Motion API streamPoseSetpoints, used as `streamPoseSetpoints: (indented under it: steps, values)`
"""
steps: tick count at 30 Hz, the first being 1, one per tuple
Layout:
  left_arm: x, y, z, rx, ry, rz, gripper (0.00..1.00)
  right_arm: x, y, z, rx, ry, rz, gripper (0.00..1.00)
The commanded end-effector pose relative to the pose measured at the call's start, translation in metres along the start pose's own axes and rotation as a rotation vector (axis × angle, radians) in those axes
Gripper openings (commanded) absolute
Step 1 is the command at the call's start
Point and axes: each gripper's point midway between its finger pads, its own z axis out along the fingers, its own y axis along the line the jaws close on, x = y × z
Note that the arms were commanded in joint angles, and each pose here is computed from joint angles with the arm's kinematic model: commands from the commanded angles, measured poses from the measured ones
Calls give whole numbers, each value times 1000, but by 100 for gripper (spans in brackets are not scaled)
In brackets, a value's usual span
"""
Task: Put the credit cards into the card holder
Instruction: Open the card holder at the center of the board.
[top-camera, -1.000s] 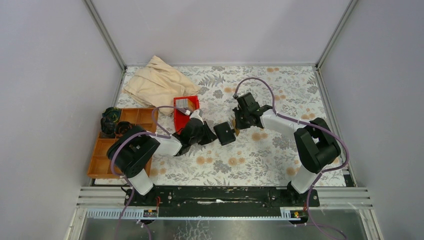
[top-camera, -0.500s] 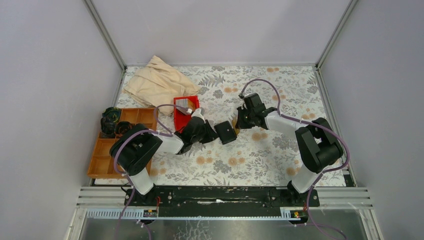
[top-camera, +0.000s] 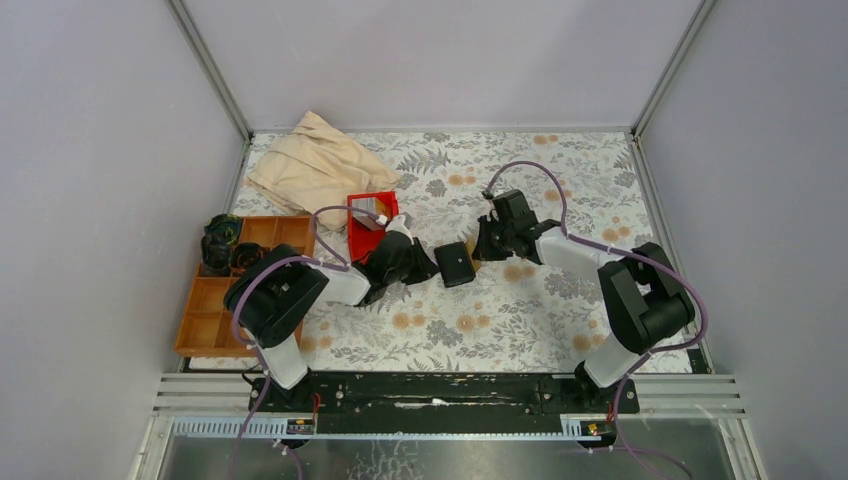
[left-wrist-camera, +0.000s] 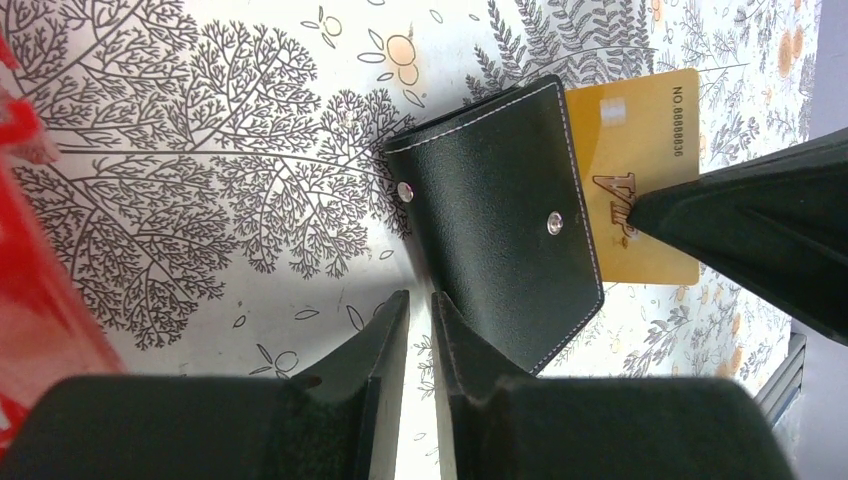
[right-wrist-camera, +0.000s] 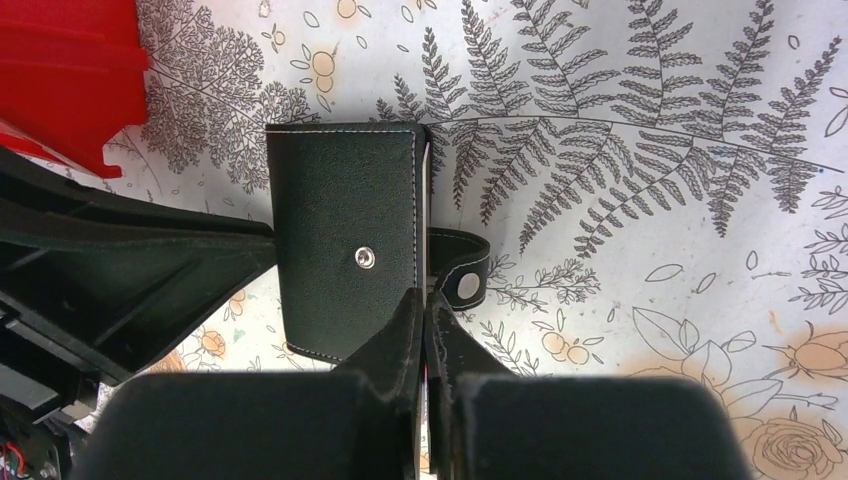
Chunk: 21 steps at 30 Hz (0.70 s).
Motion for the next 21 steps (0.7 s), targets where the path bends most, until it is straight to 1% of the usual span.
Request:
streamPoseSetpoints:
  steps: [1, 21]
  values:
    - [21, 33, 3, -114, 69, 41, 22, -18, 14, -15, -55, -67, 2, 0]
    - [28, 41, 2, -128, 89, 43, 22, -20, 6, -19, -18, -75, -6, 0]
